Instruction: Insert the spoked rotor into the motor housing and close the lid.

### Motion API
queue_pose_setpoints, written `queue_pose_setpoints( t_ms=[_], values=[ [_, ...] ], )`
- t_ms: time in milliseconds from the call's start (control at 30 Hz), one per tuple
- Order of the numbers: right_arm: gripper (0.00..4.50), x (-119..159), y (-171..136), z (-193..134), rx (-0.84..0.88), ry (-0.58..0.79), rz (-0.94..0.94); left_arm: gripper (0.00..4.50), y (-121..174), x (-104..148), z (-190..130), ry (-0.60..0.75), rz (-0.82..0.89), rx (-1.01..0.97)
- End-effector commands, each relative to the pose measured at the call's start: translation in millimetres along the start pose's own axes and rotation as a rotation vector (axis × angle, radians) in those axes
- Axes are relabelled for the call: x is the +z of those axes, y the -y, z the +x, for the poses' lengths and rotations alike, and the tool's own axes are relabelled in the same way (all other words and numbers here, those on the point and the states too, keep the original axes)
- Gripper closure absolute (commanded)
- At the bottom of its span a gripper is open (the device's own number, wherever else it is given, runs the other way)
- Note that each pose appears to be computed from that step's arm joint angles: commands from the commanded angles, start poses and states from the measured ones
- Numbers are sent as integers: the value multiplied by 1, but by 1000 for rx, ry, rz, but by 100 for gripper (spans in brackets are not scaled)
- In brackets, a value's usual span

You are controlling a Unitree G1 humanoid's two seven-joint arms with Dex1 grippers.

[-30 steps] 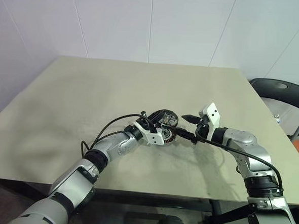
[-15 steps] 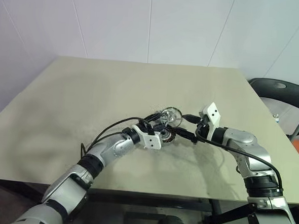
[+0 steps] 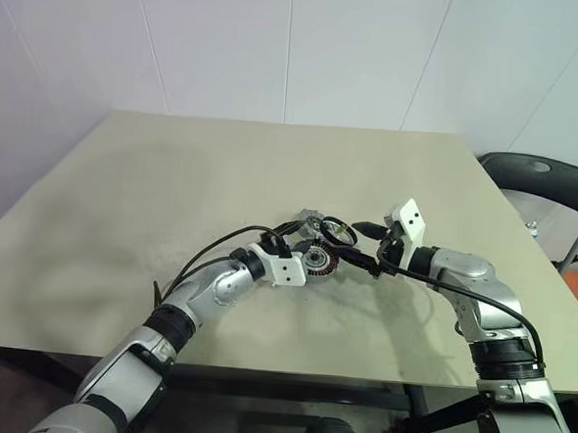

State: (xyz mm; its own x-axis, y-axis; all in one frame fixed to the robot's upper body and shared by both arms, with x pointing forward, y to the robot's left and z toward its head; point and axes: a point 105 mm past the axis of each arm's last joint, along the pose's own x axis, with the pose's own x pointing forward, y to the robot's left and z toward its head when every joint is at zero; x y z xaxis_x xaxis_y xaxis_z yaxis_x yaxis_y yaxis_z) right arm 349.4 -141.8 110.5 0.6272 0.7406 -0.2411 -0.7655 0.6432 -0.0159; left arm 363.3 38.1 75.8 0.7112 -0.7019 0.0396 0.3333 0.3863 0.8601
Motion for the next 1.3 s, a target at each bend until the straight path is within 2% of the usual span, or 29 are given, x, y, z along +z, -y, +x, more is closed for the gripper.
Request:
queue_pose_setpoints(
  t_ms=[33, 200, 367, 433, 500, 567, 733, 867, 1000, 1300],
  values=[
    [42, 10, 3, 12, -54, 7, -93, 186, -26, -15, -3, -83, -229, 86],
    [42, 0, 6, 21, -103, -63, -202, 186, -20, -28, -19, -135, -456, 26],
    [42, 2, 21, 26, -169, -92, -284, 186, -14, -22, -30, -102, -594, -39],
    [42, 13, 27, 26, -188, -37, -233, 186, -11, -20, -34, -88, -641, -56],
    [42, 23, 28, 25, -180, 3, -201, 186, -7, -21, -36, -92, -656, -70],
    [42, 21, 31, 23, -183, -22, -233, 186, -5, -21, -38, -93, -665, -77],
    [42, -4, 33, 21, -179, -167, -354, 186, -6, -20, -39, -85, -686, -78],
    [42, -15, 35, 22, -193, -233, -441, 186, -7, -19, -39, -75, -692, -77],
    [42, -18, 36, 21, -194, -254, -480, 186, -10, -17, -40, -59, -714, -72],
    [42, -23, 35, 22, -196, -273, -524, 186, -21, -4, -50, 47, -880, -110]
  ],
)
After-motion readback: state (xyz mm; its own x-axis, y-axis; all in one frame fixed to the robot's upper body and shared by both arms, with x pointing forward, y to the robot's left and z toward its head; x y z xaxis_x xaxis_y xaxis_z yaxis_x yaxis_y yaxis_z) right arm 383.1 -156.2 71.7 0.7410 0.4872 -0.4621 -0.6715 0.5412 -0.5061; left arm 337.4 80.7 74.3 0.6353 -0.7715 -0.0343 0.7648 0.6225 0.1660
